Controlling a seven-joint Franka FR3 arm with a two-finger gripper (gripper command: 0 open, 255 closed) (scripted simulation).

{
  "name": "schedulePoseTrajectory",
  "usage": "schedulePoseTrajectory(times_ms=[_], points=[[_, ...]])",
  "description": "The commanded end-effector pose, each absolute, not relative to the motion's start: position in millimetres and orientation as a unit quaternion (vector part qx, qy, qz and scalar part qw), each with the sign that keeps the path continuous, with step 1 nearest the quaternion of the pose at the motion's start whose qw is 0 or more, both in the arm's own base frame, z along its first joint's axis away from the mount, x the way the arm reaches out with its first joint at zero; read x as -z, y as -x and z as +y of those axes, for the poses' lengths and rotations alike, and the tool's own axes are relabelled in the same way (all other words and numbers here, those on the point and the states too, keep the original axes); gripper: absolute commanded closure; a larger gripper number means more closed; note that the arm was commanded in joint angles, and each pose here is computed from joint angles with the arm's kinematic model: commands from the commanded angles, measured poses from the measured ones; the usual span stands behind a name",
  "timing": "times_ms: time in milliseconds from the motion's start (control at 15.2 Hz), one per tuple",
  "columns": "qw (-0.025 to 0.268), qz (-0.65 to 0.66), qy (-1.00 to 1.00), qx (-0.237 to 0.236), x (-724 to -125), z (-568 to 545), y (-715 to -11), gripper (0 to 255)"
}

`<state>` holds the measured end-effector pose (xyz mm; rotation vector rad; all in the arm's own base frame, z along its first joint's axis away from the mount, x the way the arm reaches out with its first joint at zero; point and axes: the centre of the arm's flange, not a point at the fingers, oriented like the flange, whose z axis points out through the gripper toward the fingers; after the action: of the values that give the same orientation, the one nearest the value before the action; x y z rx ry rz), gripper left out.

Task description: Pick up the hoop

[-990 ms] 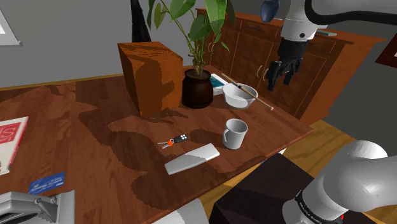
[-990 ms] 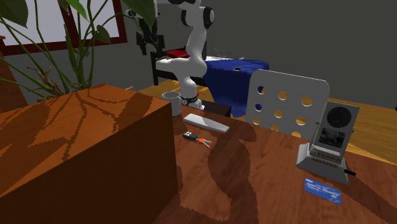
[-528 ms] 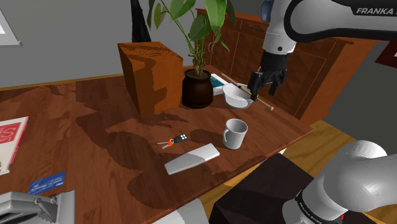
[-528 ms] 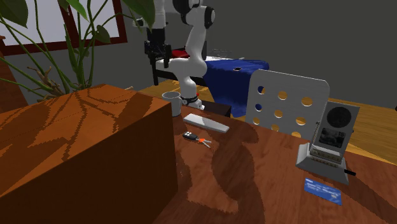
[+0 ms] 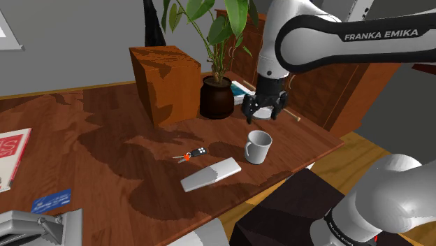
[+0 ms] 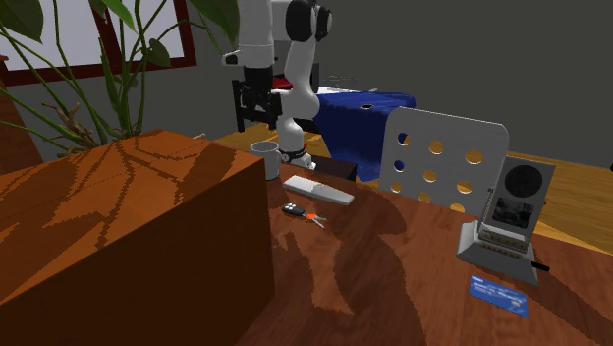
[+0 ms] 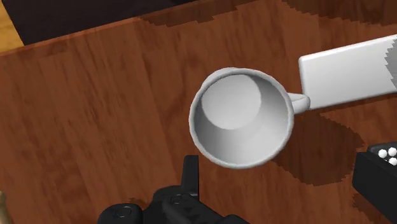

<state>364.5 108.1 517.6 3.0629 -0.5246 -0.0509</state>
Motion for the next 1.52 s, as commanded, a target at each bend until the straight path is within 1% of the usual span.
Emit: schedulePoseTrajectory(times_ms=[0, 1056, 1452], points=[[0.014, -0.19, -0.982, 0.015, -504, 129, -377, 0], [0.0, -0.341, -0.94, 0.009, -399, 262, -493, 0], [0.0, -0.341, -0.94, 0.009, -368, 262, -493, 0]])
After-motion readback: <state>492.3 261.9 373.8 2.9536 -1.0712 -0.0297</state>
